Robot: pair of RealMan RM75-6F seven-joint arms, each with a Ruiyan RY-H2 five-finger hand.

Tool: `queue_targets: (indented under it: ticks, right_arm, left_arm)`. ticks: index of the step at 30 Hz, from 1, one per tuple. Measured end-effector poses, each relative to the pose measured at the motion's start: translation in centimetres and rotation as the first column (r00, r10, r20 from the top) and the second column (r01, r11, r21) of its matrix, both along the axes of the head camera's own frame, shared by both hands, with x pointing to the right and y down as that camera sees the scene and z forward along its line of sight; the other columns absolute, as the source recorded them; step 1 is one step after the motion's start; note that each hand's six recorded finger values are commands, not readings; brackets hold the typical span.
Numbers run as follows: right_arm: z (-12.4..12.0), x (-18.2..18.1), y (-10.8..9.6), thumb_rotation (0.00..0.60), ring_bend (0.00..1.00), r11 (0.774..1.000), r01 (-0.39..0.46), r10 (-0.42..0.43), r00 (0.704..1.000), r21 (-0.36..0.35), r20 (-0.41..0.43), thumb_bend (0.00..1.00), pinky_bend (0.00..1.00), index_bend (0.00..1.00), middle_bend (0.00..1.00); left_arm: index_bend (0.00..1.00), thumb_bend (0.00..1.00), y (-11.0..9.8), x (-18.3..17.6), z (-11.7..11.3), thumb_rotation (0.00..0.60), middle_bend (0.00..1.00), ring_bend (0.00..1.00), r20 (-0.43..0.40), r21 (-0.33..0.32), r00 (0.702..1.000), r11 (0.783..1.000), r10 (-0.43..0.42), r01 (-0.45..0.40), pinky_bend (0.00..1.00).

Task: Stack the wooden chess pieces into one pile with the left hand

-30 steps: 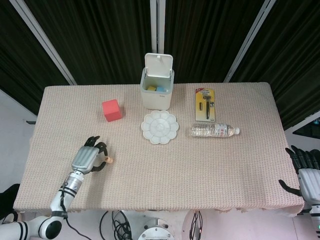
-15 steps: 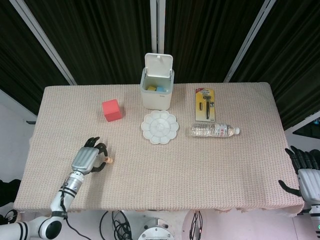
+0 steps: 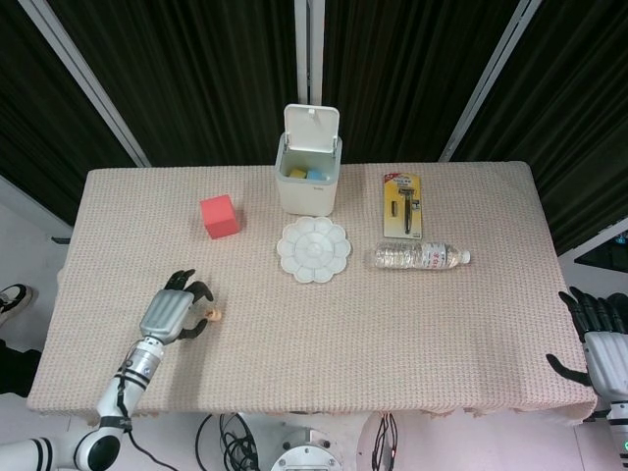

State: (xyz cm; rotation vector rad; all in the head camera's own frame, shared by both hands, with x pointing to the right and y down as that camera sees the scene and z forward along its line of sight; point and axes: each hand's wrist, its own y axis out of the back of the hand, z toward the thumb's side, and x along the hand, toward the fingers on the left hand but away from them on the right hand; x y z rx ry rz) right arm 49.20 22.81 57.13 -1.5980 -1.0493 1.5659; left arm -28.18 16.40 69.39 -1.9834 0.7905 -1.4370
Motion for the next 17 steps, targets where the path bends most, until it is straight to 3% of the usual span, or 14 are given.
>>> queue_targets:
  ticks: [5, 8, 13, 15, 17]
  right_arm:
    - [-0.2, -0.1, -0.1, 0.600, 0.00, 1.000, 0.003, -0.003, 1.000, 0.003, 0.001, 0.15, 0.00, 0.00, 0.00]
    - [-0.3, -0.2, 0.0, 0.600, 0.00, 1.000, 0.007, -0.007, 1.000, 0.001, -0.001, 0.15, 0.00, 0.00, 0.00]
    - [-0.1, -0.3, 0.5, 0.600, 0.00, 1.000, 0.024, -0.024, 0.999, -0.019, -0.022, 0.15, 0.00, 0.00, 0.00]
    - [0.1, -0.4, 0.8, 0.600, 0.00, 0.999, 0.033, -0.035, 0.999, -0.034, -0.033, 0.14, 0.00, 0.00, 0.00]
    - [0.2, -0.6, 1.1, 0.600, 0.00, 0.998, 0.042, -0.043, 0.999, -0.043, -0.031, 0.14, 0.00, 0.00, 0.00]
  left_arm:
    - [0.30, 0.35, 0.0, -0.3, -1.6, 0.600, 0.20, 0.00, -0.010, 0.021, 1.000, 1.000, -0.006, 0.006, 0.00]
    - [0.20, 0.34, 0.2, -1.6, -3.0, 0.600, 0.14, 0.00, 0.005, 0.067, 1.000, 0.998, -0.009, 0.009, 0.00]
    - [0.03, 0.25, 0.6, -5.3, -5.8, 0.600, 0.01, 0.00, 0.053, 0.215, 0.998, 0.977, -0.014, 0.002, 0.00]
    - [0.01, 0.21, 1.2, -8.1, -6.9, 0.600, 0.00, 0.00, 0.087, 0.268, 0.996, 0.963, -0.035, 0.010, 0.00]
    - [0.00, 0.18, 1.9, -10.4, -7.5, 0.600, 0.00, 0.00, 0.111, 0.281, 0.992, 0.959, -0.057, 0.023, 0.00]
